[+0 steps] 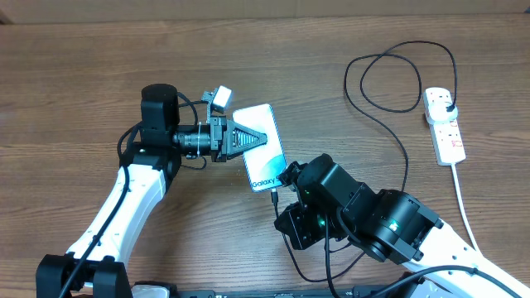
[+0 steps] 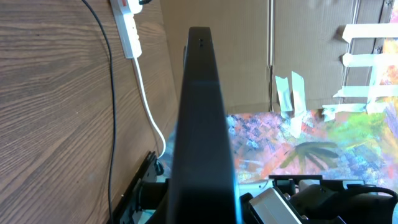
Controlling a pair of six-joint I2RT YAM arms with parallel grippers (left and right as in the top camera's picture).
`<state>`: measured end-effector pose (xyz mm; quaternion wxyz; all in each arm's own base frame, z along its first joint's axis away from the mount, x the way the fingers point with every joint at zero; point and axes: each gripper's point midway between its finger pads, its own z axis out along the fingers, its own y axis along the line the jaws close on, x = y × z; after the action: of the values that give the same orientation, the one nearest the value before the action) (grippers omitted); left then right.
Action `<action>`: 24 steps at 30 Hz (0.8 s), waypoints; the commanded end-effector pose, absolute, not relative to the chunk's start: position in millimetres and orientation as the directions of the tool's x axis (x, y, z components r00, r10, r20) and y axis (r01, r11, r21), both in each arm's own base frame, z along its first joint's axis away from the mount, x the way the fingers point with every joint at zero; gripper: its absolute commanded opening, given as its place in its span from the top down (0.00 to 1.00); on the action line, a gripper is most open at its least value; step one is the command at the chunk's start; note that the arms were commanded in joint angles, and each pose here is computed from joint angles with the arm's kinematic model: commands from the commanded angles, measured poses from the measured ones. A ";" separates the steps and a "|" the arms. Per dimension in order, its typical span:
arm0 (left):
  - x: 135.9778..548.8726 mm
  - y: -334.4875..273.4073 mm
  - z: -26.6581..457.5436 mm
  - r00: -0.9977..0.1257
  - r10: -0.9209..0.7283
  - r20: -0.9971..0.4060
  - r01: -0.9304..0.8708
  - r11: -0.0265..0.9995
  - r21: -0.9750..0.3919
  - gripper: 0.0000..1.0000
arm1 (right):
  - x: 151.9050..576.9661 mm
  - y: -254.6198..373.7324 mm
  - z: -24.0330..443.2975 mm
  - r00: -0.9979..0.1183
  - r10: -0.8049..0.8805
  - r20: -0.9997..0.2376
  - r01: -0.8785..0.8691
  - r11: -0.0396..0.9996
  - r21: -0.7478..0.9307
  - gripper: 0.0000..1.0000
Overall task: Plug charger to phone and switch on socket
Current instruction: 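Align the plug under the phone's bottom port with right gripper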
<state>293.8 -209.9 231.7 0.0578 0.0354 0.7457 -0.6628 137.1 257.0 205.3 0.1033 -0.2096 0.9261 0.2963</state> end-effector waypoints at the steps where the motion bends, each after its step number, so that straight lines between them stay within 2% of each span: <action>1: 288.9 -211.4 243.7 -0.987 0.012 -0.160 0.160 0.085 -0.983 0.96 | 143.0 262.2 215.1 -0.879 -0.318 -0.354 -0.467 0.723 0.509 0.96; 14: 289.0 -211.4 243.6 -0.987 0.012 -0.160 0.161 0.086 -0.983 0.96 | 140.5 270.7 211.0 -0.883 -0.337 -0.327 -0.467 0.704 0.535 0.96; 24: 288.8 -211.4 243.6 -0.984 0.014 -0.179 0.179 0.085 -0.980 0.96 | 145.9 265.2 207.4 -0.845 -0.382 -0.374 -0.528 0.706 0.472 0.96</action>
<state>293.8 -209.9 231.7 0.0581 0.0359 0.7456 -0.6629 138.2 264.9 200.3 0.0994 -0.2369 0.9190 0.2991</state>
